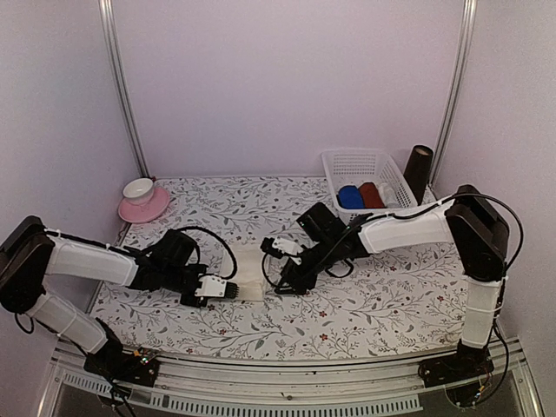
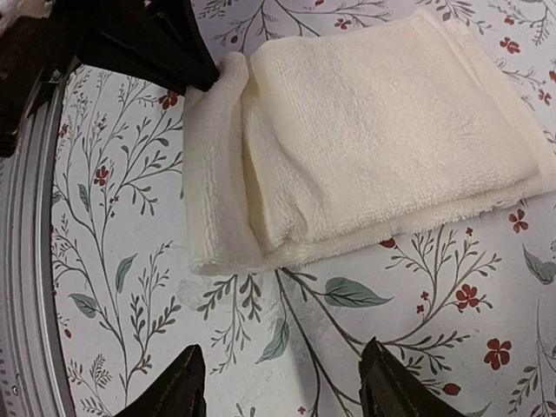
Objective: Roll the towels
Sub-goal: Roll the towel at the center of the board.
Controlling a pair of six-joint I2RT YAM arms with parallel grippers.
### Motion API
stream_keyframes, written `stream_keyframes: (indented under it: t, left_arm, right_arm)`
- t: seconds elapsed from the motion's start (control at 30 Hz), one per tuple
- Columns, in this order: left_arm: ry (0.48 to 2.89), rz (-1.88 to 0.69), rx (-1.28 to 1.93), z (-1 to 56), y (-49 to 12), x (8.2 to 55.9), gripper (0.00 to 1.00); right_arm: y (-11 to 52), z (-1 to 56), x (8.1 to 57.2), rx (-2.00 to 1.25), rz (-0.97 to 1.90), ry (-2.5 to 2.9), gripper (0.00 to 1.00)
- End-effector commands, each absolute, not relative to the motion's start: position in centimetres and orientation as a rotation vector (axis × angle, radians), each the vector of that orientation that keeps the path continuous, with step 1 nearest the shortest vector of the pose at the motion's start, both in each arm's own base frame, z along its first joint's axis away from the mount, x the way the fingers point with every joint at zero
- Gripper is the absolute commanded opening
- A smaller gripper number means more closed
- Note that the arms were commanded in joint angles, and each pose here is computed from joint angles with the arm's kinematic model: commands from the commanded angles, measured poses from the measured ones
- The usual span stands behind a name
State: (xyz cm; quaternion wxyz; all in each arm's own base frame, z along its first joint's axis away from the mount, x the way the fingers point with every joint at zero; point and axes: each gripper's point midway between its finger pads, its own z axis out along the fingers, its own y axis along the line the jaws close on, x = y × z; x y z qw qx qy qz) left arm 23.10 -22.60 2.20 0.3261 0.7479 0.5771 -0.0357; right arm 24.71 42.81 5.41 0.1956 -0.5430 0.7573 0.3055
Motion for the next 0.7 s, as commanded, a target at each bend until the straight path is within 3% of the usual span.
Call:
stream_keyframes:
  t: [0.0,0.27,0.67]
  left_arm:
    - [1.673,-0.266,2.009,0.8,-21.9,20.9,0.0]
    - [1.758,-0.404,1.998,1.0,-22.0,20.9,0.0]
    - [1.794,-0.476,2.006,0.9,-21.8,20.7,0.0]
  right_arm:
    - [44.7,8.0,22.4,-1.616,0.705,1.778,0.62]
    - [47.9,8.7,17.9,-1.759,0.593,1.426,0.64]
    - [49.1,4.8,20.3,-1.768,0.389,1.478,0.64]
